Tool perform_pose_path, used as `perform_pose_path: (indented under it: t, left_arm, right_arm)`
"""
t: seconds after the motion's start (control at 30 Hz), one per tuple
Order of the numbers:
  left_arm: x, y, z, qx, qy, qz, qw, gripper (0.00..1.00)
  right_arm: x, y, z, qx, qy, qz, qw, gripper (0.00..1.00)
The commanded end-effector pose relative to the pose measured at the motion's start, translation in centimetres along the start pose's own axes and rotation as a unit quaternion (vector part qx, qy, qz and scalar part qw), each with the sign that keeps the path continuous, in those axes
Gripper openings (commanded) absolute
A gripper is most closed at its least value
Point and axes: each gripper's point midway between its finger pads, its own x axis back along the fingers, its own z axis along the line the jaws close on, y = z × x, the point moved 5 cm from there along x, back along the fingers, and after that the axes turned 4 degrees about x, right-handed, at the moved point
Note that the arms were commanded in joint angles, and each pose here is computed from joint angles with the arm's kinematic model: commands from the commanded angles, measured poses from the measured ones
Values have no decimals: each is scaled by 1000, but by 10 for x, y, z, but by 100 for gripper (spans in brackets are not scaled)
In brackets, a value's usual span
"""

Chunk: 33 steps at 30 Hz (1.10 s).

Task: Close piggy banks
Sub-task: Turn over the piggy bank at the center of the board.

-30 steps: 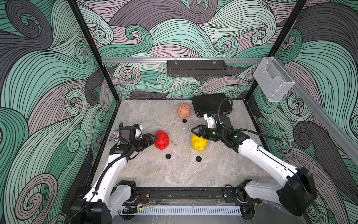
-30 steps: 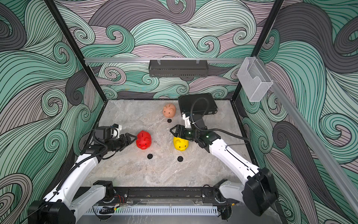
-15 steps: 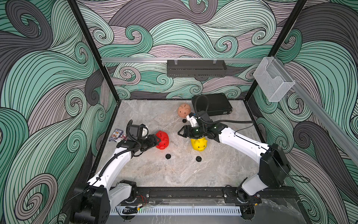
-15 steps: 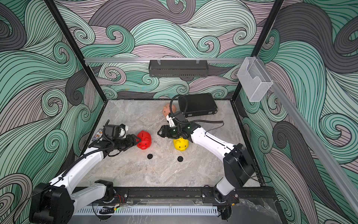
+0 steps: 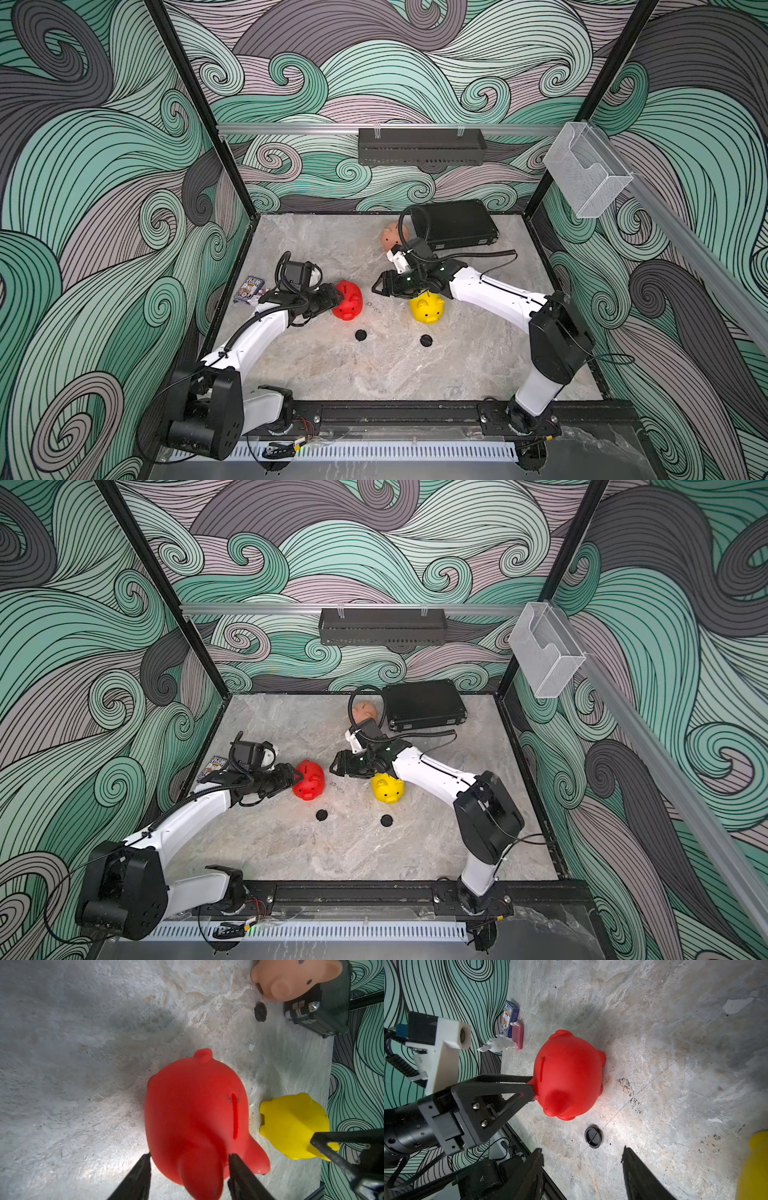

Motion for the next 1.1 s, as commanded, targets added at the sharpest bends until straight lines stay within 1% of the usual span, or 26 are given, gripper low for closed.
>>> perform_pose_path:
  t: [0.0,0.1,0.53,0.8,1.07]
  left_arm:
    - [2,11,-10,-15,-9,-14,1000,57]
    - [1,8,-8,-15,-10,-13,1000,55]
    - [-6,0,-11,-9,-24,5,1000,54]
    - [-12,-4,-6,1,-15,12,1000,46]
    - [-18,-3,-1,10,-4,9,1000,44]
  right_arm:
    - [-4,3,4,4,5,7,1000,61]
    - [-8,4,4,3,6,10,1000,61]
    - [-24,6,2,-11,14,25,1000,60]
    - [-31,11,3,-17,19,29,999,59]
    - [-42,13,0,-27,19,35,999,58]
